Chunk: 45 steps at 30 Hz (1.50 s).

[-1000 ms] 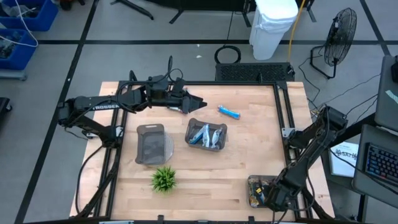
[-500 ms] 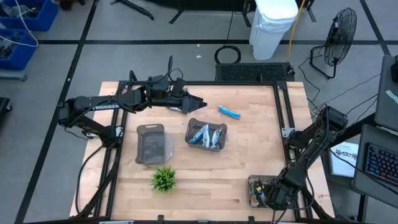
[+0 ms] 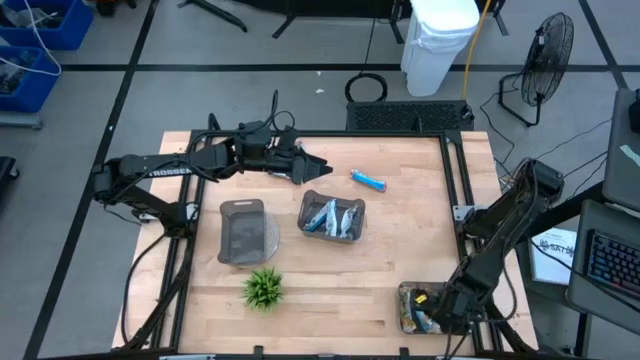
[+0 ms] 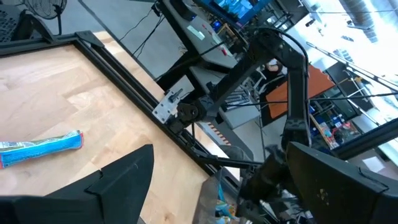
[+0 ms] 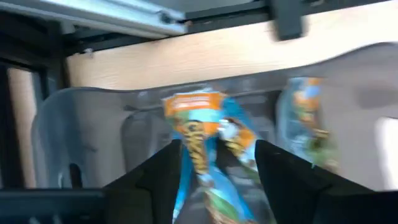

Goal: Pick and place Granola Bars by type
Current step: Put the red granola bar into the middle left black bin

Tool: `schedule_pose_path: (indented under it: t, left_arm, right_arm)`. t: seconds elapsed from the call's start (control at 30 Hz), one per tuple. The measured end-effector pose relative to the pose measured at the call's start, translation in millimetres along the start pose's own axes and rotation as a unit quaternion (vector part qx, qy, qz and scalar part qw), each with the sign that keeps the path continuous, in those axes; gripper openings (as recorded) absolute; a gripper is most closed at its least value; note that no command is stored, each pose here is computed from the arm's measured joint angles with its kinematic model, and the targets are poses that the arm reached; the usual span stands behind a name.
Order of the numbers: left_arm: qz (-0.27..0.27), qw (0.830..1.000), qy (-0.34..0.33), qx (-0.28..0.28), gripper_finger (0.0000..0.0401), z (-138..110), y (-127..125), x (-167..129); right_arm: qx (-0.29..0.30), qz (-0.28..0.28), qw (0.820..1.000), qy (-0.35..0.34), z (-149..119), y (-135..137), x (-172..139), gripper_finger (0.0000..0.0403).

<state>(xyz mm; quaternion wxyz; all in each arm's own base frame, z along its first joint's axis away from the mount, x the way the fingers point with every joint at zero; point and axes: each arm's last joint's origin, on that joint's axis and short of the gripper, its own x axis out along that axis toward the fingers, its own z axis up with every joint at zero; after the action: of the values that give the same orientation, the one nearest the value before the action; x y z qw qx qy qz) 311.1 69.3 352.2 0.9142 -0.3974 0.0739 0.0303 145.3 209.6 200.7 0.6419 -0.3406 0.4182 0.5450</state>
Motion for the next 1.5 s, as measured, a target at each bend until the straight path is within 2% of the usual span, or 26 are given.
schedule_pose_path:
  t: [0.13,0.27,0.37,0.47,0.63,0.77,0.97,1.1,1.13,1.17,1.23,1.33,1.5]
  left_arm:
    - [0.001,1.000,-0.001,0.002,0.0366,0,0,0]
    - [0.003,0.999,-0.003,0.036,0.0367,0,0,0]
    - [0.014,0.999,-0.013,0.051,0.0371,2,2,0]
    - [0.025,0.996,-0.025,0.079,0.0370,6,5,-2]
    - [0.031,0.985,-0.061,0.156,0.0362,17,9,-5]
    - [0.038,0.974,-0.076,0.208,0.0365,25,14,-8]
    - [0.022,0.962,-0.067,0.265,0.0380,32,18,-13]
    - [-0.002,0.954,-0.049,0.297,0.0382,30,16,-13]
    - [-0.004,0.951,-0.046,0.306,0.0381,29,16,-13]
    - [-0.005,0.948,-0.042,0.316,0.0380,28,15,-12]
    - [0.000,0.942,-0.029,0.334,0.0377,25,17,-12]
    - [0.010,0.936,-0.012,0.352,0.0379,22,19,-11]
    - [0.028,0.925,0.031,0.378,0.0386,15,25,-12]
  right_arm:
    - [-0.001,-0.063,0.998,-0.021,-1,2,-23,0.0215]
    - [0.009,-0.158,0.986,-0.048,-3,4,-51,0.0221]
    - [0.021,-0.248,0.965,-0.086,-4,5,-75,0.0220]
    - [0.063,-0.330,0.931,-0.144,-3,3,-98,0.0218]
    - [0.143,-0.437,0.850,-0.256,-4,-10,-136,0.0220]
    - [0.220,-0.528,0.758,-0.313,-8,-27,-160,0.0221]
    - [0.338,-0.654,0.620,-0.270,-41,-60,-185,0.0222]
    - [0.412,-0.691,0.533,-0.261,-74,-80,-201,0.0222]
    - [0.427,-0.696,0.515,-0.262,-82,-84,-205,0.0222]
    - [0.436,-0.698,0.504,-0.263,-89,-87,-208,0.0222]
    - [0.447,-0.698,0.493,-0.263,-102,-93,-213,0.0222]
    - [0.463,-0.695,0.490,-0.251,-120,-101,-216,0.0222]
    - [0.515,-0.656,0.519,-0.189,-158,-117,-207,0.0222]
